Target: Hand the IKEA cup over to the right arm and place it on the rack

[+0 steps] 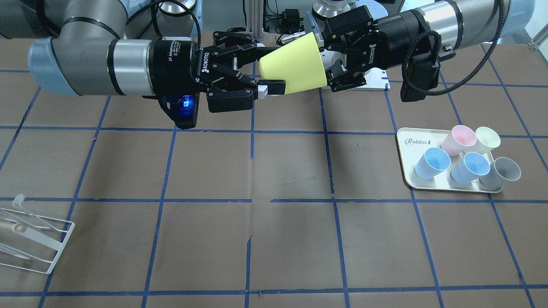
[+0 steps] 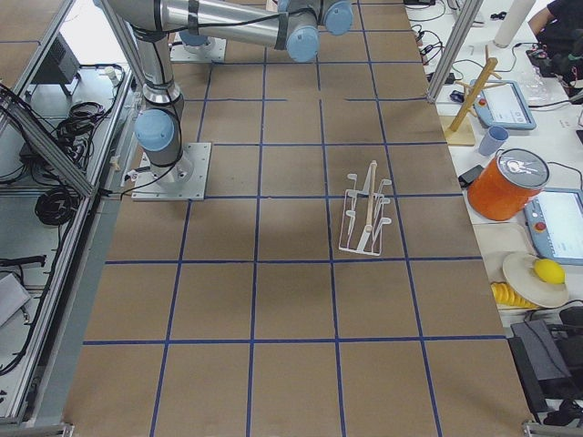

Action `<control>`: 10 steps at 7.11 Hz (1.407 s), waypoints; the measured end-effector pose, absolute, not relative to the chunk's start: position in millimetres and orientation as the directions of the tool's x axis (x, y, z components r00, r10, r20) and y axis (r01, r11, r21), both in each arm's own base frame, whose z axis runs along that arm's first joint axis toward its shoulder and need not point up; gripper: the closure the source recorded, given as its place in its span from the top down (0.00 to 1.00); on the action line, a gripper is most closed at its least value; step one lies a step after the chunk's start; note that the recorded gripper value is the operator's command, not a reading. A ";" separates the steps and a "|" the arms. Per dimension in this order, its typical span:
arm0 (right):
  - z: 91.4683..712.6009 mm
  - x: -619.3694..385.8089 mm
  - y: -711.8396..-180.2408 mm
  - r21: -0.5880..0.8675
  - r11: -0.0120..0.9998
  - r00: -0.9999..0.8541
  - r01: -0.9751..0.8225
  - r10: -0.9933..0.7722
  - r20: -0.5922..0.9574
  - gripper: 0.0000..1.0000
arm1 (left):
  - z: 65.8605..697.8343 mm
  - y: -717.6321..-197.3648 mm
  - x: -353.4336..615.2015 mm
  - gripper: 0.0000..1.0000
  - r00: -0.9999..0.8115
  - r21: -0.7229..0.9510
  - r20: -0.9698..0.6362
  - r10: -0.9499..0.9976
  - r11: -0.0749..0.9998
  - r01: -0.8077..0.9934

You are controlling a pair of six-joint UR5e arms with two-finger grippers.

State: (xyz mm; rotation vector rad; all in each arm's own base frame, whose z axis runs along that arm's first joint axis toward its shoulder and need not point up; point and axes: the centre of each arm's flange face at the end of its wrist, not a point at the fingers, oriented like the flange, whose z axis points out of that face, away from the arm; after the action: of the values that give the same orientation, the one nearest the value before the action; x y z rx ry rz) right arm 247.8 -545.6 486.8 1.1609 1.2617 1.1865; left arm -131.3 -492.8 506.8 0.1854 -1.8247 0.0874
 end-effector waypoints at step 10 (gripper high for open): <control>479.6 171.3 -567.5 0.989 0.023 0.085 0.145 0.996 -0.036 0.00 | 500.0 -502.4 -116.1 0.95 -0.368 0.056 0.922 -0.125 0.980 -0.193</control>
State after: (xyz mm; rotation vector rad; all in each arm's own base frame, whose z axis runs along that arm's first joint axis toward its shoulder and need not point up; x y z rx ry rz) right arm 171.3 -567.5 479.6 1.3320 1.2623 1.0507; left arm -116.1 -502.4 500.0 0.2276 -1.9527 0.0728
